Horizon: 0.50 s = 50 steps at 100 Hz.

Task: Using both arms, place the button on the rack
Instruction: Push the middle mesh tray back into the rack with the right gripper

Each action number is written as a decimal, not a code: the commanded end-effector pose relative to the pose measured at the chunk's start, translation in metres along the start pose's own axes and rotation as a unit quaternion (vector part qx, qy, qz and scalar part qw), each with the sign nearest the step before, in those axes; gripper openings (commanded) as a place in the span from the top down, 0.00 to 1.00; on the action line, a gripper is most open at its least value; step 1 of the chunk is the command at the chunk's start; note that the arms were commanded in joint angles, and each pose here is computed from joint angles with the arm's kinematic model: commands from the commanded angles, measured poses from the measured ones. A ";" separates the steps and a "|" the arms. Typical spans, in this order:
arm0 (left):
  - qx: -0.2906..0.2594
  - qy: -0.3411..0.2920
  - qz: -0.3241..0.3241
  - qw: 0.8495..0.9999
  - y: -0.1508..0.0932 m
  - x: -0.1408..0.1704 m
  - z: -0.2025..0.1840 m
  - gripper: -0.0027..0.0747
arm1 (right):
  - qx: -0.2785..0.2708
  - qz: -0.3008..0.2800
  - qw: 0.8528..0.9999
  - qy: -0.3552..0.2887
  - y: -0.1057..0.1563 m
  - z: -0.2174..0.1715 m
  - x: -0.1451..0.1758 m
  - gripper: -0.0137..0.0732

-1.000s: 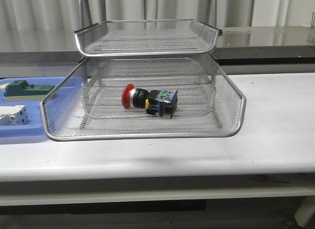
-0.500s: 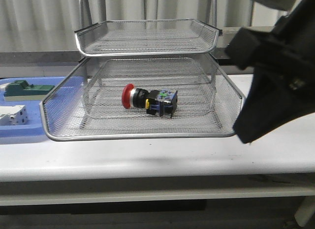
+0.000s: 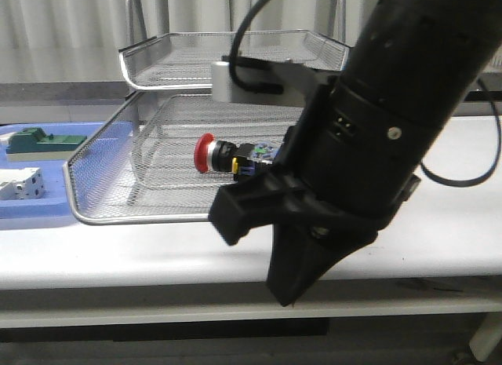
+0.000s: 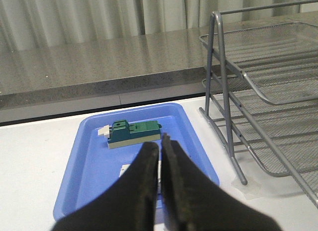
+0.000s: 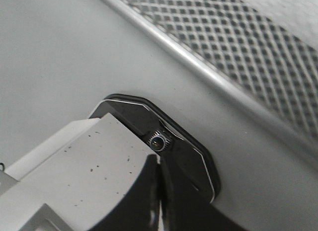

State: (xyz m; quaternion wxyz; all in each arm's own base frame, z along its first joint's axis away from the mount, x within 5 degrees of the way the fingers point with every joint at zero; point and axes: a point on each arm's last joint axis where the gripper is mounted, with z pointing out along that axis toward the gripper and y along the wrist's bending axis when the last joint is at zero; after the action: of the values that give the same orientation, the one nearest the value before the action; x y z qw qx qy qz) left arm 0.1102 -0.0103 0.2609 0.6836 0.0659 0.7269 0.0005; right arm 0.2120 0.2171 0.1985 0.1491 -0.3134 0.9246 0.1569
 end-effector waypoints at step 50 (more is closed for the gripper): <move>-0.012 -0.046 -0.009 0.999 0.003 -0.015 0.000 0.96 | 0.074 -0.130 0.986 -0.066 -0.004 -0.004 -0.045 0.91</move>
State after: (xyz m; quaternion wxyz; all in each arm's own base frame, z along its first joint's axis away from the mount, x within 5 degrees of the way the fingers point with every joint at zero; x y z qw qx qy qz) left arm 0.1102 -0.0103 0.2609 0.6836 0.0659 0.7269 0.0005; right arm 0.2356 0.2316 0.1923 0.1788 -0.3968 0.8962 0.0860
